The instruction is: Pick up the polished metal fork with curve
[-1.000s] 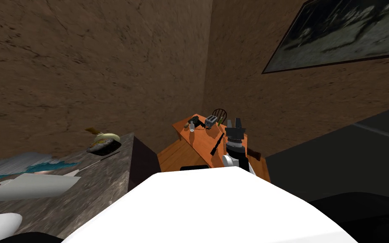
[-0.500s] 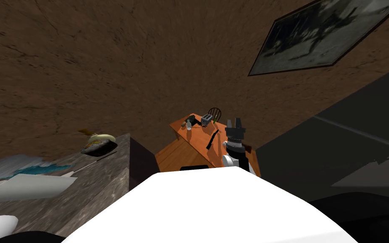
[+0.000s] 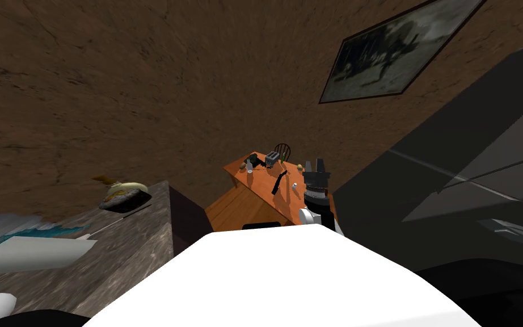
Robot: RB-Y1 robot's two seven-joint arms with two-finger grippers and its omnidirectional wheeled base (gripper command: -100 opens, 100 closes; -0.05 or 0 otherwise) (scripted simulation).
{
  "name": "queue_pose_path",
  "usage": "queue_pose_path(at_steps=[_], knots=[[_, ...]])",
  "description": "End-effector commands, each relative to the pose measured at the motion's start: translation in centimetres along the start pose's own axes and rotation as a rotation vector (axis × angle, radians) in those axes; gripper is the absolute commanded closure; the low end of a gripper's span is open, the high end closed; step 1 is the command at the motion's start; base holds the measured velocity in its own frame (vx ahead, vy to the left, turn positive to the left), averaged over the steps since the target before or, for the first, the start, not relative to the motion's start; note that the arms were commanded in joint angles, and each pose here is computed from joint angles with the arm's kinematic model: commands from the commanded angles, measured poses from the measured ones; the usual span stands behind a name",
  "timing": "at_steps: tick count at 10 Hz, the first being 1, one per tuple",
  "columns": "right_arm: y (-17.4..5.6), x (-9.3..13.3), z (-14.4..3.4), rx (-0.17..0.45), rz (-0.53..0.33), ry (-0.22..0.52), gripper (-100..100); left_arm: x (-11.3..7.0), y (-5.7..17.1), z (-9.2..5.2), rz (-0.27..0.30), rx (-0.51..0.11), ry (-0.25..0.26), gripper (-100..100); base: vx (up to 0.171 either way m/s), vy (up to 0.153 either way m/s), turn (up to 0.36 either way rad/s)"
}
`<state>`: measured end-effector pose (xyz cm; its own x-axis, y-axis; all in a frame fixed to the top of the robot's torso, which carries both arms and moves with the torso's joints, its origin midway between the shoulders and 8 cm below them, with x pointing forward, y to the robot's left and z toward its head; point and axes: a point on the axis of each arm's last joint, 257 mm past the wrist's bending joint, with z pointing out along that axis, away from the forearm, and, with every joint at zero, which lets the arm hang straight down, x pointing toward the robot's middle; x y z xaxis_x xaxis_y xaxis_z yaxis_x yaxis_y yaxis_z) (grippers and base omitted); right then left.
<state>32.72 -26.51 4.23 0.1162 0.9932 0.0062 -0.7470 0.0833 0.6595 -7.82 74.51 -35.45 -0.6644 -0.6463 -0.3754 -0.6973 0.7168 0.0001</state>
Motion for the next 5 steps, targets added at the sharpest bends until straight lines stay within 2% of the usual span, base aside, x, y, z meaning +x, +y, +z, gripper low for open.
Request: queue_pose_path(at_steps=[1, 2, 3, 5], knots=[[0.00, 0.00, 0.00, 0.000, 0.000, 0.000, 0, -0.19, -0.11, 0.29, -0.020, -0.002, -0.002, -100, -0.112, -0.037, -0.085], [0.00, -0.01, 0.00, 0.000, 0.000, 0.000, 0, -0.17, -0.04, 0.17, -0.013, -0.003, -0.003, -100, -0.038, -0.009, -0.004], [0.00, -0.01, -0.01, 0.000, 0.000, 0.000, 0, -0.17, -0.03, 0.18, -0.016, -0.003, -0.003, 100, -0.009, -0.003, 0.003], [0.00, -0.01, -0.01, 0.000, 0.000, 0.000, 0, -0.16, -0.03, 0.18, -0.017, -0.003, -0.003, 100, 0.000, 0.000, 0.000]])
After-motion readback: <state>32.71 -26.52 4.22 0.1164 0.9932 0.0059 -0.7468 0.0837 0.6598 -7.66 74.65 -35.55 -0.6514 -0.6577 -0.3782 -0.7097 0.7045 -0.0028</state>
